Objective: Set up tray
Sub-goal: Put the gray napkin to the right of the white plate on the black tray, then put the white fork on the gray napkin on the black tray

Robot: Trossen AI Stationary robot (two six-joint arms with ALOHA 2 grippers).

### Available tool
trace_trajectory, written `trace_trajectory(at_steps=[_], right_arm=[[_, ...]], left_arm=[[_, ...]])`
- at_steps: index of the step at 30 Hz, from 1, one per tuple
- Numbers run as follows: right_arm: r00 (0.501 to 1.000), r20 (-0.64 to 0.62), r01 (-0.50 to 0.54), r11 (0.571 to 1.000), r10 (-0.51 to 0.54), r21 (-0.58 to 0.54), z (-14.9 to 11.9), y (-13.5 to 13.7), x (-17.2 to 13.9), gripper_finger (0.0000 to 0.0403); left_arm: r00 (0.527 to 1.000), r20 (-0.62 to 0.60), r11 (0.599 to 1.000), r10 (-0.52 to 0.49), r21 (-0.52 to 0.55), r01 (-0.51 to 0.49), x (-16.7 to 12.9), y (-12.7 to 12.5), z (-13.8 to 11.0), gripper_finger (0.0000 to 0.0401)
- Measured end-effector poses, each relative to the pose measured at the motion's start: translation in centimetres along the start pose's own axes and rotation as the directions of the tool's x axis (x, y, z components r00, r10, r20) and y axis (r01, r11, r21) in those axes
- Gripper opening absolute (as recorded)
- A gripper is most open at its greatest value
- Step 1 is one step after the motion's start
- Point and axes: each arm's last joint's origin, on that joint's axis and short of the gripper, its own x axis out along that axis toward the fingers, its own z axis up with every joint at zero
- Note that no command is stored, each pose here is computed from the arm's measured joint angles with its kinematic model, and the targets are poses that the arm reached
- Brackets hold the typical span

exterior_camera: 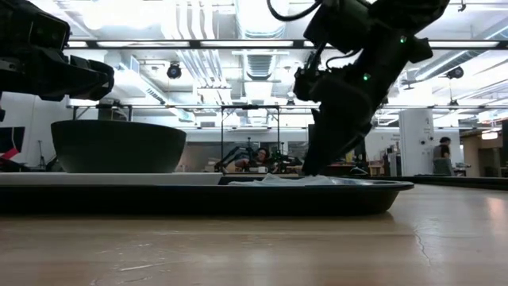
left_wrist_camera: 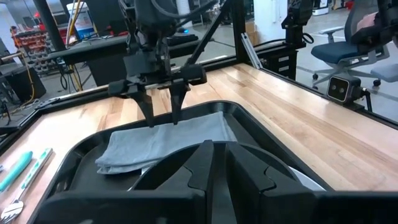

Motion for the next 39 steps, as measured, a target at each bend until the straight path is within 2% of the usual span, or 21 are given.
trace_trajectory(at_steps=[9, 16, 23, 28, 33, 39], right_arm=[[0.997, -0.071, 0.030, 0.997, -0.035, -0.065, 0.2, 0.7, 2.9, 0.0219], [0.982, -0.174, 0.047, 0.990, -0.070, -0.133, 1.2, 1.2, 3.1, 0.0219], [0.979, -0.193, 0.008, 0.953, -0.070, -0.304, 1.4, 1.1, 2.8, 0.0219], [0.976, -0.211, -0.011, 0.964, -0.047, -0.265, 1.6, 0.5, 2.9, 0.0219], [0.978, -0.204, -0.020, 0.955, -0.042, -0.295, 2.3, 0.7, 2.5, 0.0219], [0.985, -0.168, -0.026, 0.946, -0.030, -0.322, 4.5, 1.1, 1.2, 0.0219]], left_arm=[[1.000, -0.002, 1.000, 0.000, 0.000, 0.000, 0.0, 0.0, 0.0, 0.0022], [1.000, -0.008, 1.000, -0.002, -0.002, 0.002, 0.1, 0.0, -0.1, 0.0022], [1.000, -0.007, 1.000, -0.001, -0.002, 0.001, 0.1, 0.0, -0.1, 0.0022], [1.000, -0.007, 1.000, -0.001, -0.002, 0.001, 0.1, 0.0, -0.1, 0.0022], [1.000, -0.007, 1.000, -0.001, -0.002, 0.001, 0.1, 0.0, -0.1, 0.0022], [1.000, -0.007, 1.000, -0.001, -0.001, 0.001, 0.1, 0.0, -0.1, 0.0022]])
